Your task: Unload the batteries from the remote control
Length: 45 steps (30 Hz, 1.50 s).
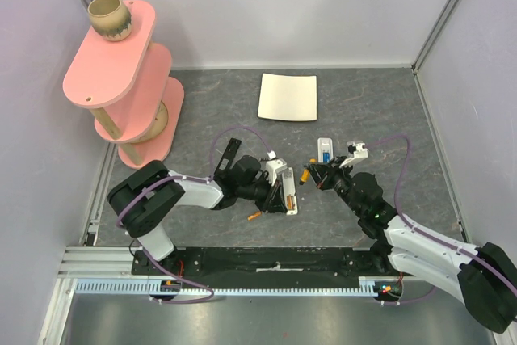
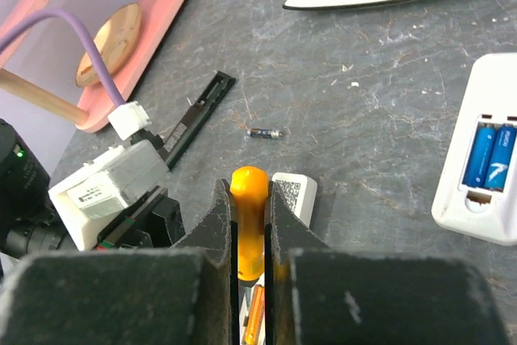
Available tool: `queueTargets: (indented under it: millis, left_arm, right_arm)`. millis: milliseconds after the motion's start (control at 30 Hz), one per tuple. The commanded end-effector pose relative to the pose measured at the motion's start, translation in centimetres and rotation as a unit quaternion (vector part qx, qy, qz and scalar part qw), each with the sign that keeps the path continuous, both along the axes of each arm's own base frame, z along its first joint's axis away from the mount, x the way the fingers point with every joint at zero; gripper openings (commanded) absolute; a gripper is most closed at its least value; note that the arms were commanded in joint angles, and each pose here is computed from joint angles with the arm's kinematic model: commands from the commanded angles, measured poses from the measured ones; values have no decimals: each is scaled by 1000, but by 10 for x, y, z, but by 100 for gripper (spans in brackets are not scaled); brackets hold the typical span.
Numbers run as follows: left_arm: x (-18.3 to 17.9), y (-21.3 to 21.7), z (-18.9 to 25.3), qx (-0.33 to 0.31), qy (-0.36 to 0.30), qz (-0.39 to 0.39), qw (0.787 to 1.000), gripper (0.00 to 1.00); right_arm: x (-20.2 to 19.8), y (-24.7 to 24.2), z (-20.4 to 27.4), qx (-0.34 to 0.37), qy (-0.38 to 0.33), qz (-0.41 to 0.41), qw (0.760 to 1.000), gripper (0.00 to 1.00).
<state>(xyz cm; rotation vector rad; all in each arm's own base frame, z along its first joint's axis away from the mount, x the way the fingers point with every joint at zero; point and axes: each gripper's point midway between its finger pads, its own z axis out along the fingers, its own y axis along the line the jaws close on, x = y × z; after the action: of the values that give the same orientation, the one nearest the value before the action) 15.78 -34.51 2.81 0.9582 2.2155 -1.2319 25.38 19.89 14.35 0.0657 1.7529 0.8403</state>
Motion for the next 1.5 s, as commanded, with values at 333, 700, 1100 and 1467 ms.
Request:
queueTargets:
  millis: [333,700,1100,1467]
  left_arm:
    - [9,0,14,4,-29,43,999,51]
    - [14,-8,11,64,-46,163,983,91]
    - [59,-22,13,59,-66,181,979,97]
    - [48,-64,17,34,-97,43,994,95]
  right_arm:
    - [6,-5,7,-4,-10,-16,1000,0]
    - [5,-17,15,-10,-20,-38,999,0]
    - [4,-42,31,-30,-36,-81,996,0]
    - [3,-54,35,-33,-40,-102,993,0]
